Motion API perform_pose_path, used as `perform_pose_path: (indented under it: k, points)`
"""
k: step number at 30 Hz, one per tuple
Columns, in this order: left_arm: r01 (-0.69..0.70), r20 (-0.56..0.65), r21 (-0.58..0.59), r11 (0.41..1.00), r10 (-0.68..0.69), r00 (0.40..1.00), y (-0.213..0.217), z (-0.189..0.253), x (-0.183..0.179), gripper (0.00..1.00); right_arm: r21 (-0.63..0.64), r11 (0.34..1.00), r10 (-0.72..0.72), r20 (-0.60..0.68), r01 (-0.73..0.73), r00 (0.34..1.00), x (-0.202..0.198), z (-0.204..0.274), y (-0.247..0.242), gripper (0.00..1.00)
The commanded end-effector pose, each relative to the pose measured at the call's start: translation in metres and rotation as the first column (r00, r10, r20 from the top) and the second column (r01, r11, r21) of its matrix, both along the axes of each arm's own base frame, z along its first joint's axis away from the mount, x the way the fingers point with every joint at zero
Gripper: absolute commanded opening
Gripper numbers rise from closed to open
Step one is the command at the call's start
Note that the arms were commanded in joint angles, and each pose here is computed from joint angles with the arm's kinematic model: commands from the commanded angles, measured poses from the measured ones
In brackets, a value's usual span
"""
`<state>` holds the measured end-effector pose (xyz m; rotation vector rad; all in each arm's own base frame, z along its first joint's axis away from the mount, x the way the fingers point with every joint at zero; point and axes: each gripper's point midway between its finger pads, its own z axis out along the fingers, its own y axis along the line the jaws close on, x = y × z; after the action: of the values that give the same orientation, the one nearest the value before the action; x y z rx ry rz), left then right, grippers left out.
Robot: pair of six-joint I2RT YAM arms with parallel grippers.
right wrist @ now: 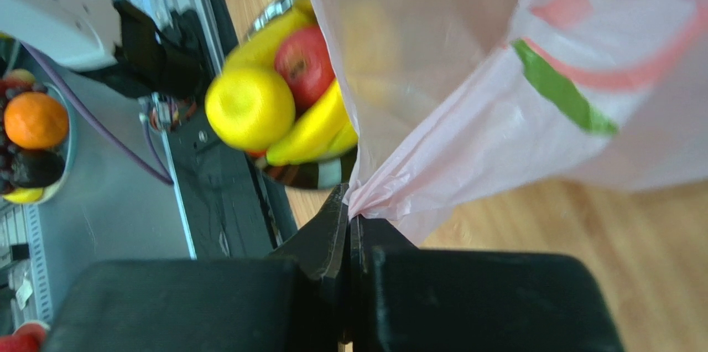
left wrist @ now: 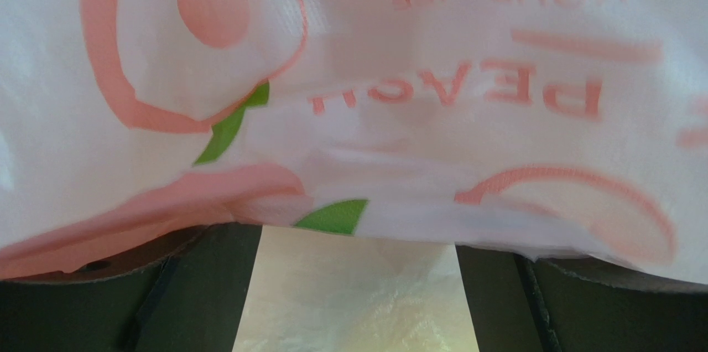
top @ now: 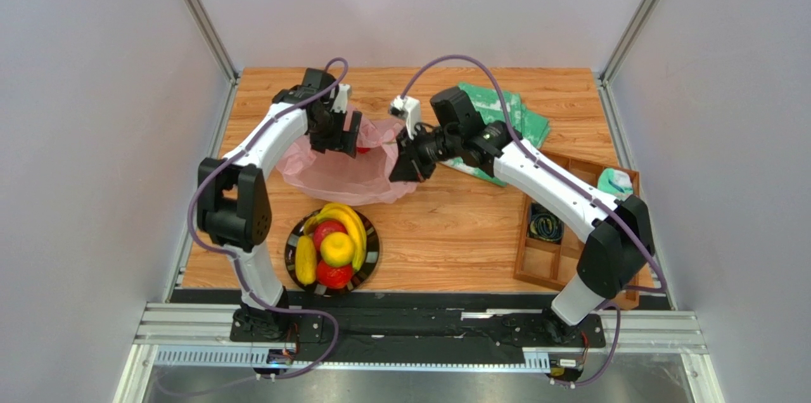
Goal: Take the fake fruits out of the plastic bag
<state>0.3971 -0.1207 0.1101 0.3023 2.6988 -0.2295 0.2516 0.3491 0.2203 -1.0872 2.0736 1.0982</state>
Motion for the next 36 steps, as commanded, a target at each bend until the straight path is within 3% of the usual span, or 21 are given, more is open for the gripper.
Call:
perform_pose_path:
  k: [1, 4, 8, 12, 17, 22, 24, 29, 36]
  points:
    - [0.184, 0.35, -0.144, 0.972, -0.124, 0.929, -0.019, 0.099, -0.013, 0.91, 0.177, 0.984, -0.011, 0.096, -0.006, 0.995, 0.034, 0.084, 0.026, 0.0]
    - [0.36, 0.458, -0.099, 0.928, -0.279, 0.844, -0.031, 0.108, -0.037, 0.92, 0.224, 0.974, -0.025, -0.016, 0.028, 1.0, 0.053, 0.092, 0.039, 0.0]
    - [0.481, 0.431, 0.011, 0.877, -0.438, 0.789, -0.034, 0.082, -0.061, 0.9, 0.299, 0.954, -0.004, -0.001, 0.005, 1.0, 0.06, 0.117, 0.051, 0.0]
    - [0.553, 0.425, 0.182, 0.813, -0.572, 0.702, -0.039, 0.064, -0.061, 0.89, 0.295, 0.955, 0.024, -0.021, -0.017, 0.999, 0.053, 0.112, 0.059, 0.0]
    - [0.51, 0.411, 0.141, 0.849, -0.518, 0.75, -0.037, 0.05, -0.046, 0.88, 0.272, 0.949, 0.153, 0.038, -0.158, 0.987, 0.013, 0.107, 0.064, 0.0]
    - [0.54, 0.388, -0.029, 0.841, -0.489, 0.782, -0.06, 0.043, -0.053, 0.88, 0.215, 0.949, 0.227, 0.035, -0.229, 0.973, -0.027, 0.089, 0.05, 0.0]
    - [0.517, 0.347, -0.114, 0.848, -0.454, 0.821, -0.068, 0.033, -0.055, 0.88, 0.192, 0.951, 0.244, 0.026, -0.244, 0.97, -0.037, 0.08, 0.045, 0.0]
    - [0.291, 0.25, -0.242, 0.926, -0.23, 0.941, -0.072, 0.013, -0.039, 0.89, 0.174, 0.964, 0.201, 0.01, -0.2, 0.98, -0.044, 0.072, 0.028, 0.0]
    - [0.056, 0.187, -0.37, 0.927, 0.015, 0.982, -0.086, -0.001, -0.008, 0.93, 0.04, 0.972, 0.23, 0.008, -0.23, 0.973, -0.046, 0.017, 0.007, 0.0]
